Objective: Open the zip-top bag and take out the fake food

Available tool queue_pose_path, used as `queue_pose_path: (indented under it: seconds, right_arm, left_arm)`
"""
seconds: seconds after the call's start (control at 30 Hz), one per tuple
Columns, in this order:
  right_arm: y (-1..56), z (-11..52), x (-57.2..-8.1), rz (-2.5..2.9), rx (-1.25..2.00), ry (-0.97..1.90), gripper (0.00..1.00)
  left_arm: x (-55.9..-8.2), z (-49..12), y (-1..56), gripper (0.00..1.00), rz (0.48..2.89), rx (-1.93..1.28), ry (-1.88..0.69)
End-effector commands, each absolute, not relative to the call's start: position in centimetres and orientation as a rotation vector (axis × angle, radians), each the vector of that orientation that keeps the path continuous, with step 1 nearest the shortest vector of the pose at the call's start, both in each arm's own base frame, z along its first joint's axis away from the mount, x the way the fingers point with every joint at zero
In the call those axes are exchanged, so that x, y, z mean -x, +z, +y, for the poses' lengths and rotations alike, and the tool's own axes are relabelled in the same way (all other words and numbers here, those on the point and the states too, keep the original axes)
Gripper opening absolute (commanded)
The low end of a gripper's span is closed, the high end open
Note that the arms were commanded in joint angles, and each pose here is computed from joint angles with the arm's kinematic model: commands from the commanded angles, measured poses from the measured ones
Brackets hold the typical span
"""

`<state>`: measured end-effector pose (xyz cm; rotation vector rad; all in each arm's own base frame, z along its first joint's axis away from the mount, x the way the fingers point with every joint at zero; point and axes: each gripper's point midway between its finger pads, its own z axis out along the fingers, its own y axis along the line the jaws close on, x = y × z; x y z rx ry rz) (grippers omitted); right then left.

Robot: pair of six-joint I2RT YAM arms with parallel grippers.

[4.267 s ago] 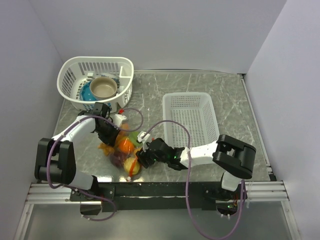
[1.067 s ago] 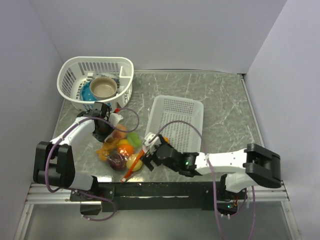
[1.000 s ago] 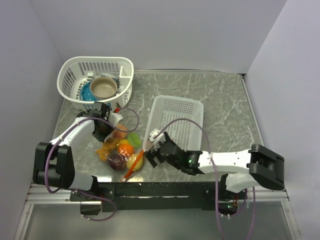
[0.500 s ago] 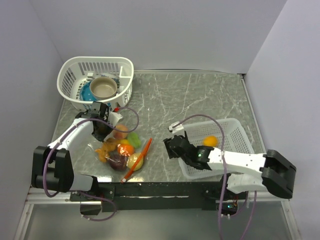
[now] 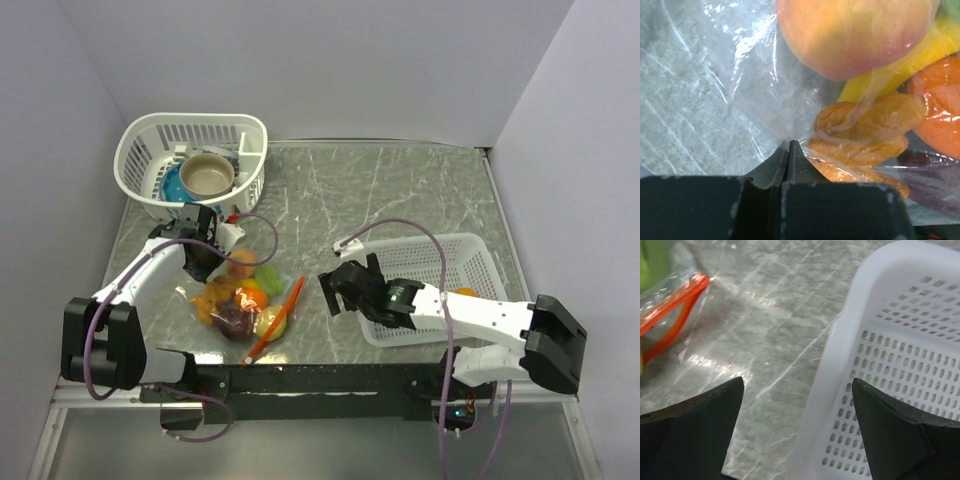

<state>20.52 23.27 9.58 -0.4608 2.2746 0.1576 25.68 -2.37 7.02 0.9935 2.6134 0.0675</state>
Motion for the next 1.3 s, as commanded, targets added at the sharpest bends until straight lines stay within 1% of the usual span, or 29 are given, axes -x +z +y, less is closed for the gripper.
queue_pose_path:
  seconds: [0.0, 0.13, 0.3, 0.33, 0.37, 0.47, 0.57, 0.63, 0.67, 0.73, 0.77, 0.8, 0.83, 0.9, 1.0, 1.07, 1.13, 1.2, 1.27]
  right_arm:
    - [10.0, 23.4, -23.3, 2.286, 0.399, 0.123, 0.87]
    - [12.2, 25.1, -27.0, 2.224, 0.362, 0.154, 0.82]
    - [14.5, 27.6, -31.1, 2.15, 0.399, 0.16, 0.81]
    - [15.8, 28.0, -32.3, 2.123, 0.379, 0.163, 0.82]
    - [15.6, 27.9, -33.2, 2.119, 0.386, 0.122, 0.84]
    - [17.9, 27.1, -35.8, 2.056, 0.348, 0.069, 1.0]
    - [19.8, 26.0, -36.5, 2.028, 0.311, 0.031, 1.0]
    - [20.6, 25.4, -35.8, 2.037, 0.279, 0.036, 1.0]
    - [22.0, 25.4, -34.3, 2.033, 0.246, 0.102, 1.0]
    - [21.4, 26.4, -30.9, 2.058, 0.315, 0.229, 1.0]
    - [23.2, 26.5, -28.9, 2.022, 0.333, 0.317, 1.0]
    - [21.7, 28.3, -25.4, 2.038, 0.452, 0.388, 1.0]
    - [21.8, 28.7, -23.5, 2.025, 0.501, 0.418, 1.0]
    - [19.0, 30.5, -19.0, 2.086, 0.635, 0.46, 1.0]
    - [16.0, 32.2, -16.5, 2.12, 0.637, 0.559, 1.0]
    - [17.9, 34.4, -15.6, 2.004, 0.607, 0.735, 1.0]
    - [17.1, 35.2, -14.9, 1.972, 0.626, 0.795, 1.0]
    - [16.0, 35.5, -15.2, 1.994, 0.629, 0.763, 1.0]
    - [13.1, 36.0, -14.9, 2.039, 0.699, 0.71, 1.0]
  left_arm:
    - [-25.7, -2.6, 8.0, 0.01, 2.569, -0.996, 0.061]
    - [-25.6, -2.8, 8.4, 0.01, 2.571, -0.992, 0.049]
    - [-25.4, -2.7, 8.6, 0.01, 2.563, -0.988, 0.055]
    - [-25.4, -2.6, 8.6, 0.01, 2.561, -0.99, 0.056]
    - [-25.3, -2.6, 8.6, 0.01, 2.565, -0.989, 0.057]
    - [-25.1, -2.6, 8.5, 0.01, 2.562, -0.988, 0.056]
    - [-25.0, -2.5, 8.4, 0.01, 2.565, -0.99, 0.061]
    - [-24.9, -2.6, 8.4, 0.01, 2.569, -0.99, 0.056]
    - [-24.9, -2.6, 8.3, 0.01, 2.567, -0.99, 0.054]
    - [-24.8, -2.6, 8.3, 0.01, 2.57, -0.991, 0.053]
    - [-24.8, -2.6, 8.2, 0.01, 2.571, -0.996, 0.051]
    - [-24.9, -2.6, 8.2, 0.01, 2.571, -0.996, 0.053]
    - [-24.9, -2.6, 8.2, 0.01, 2.57, -0.995, 0.054]
    - [-25.0, -2.6, 8.0, 0.01, 2.573, -0.998, 0.055]
    - [-25.4, -2.6, 7.5, 0.01, 2.582, -1.0, 0.057]
    - [-25.8, -2.6, 7.5, 0.01, 2.578, -0.994, 0.058]
    - [-26.0, -2.6, 7.3, 0.01, 2.586, -0.992, 0.06]
    - [-26.4, -2.7, 7.2, 0.01, 2.587, -0.988, 0.061]
    - [-26.6, -2.7, 7.2, 0.01, 2.593, -0.99, 0.057]
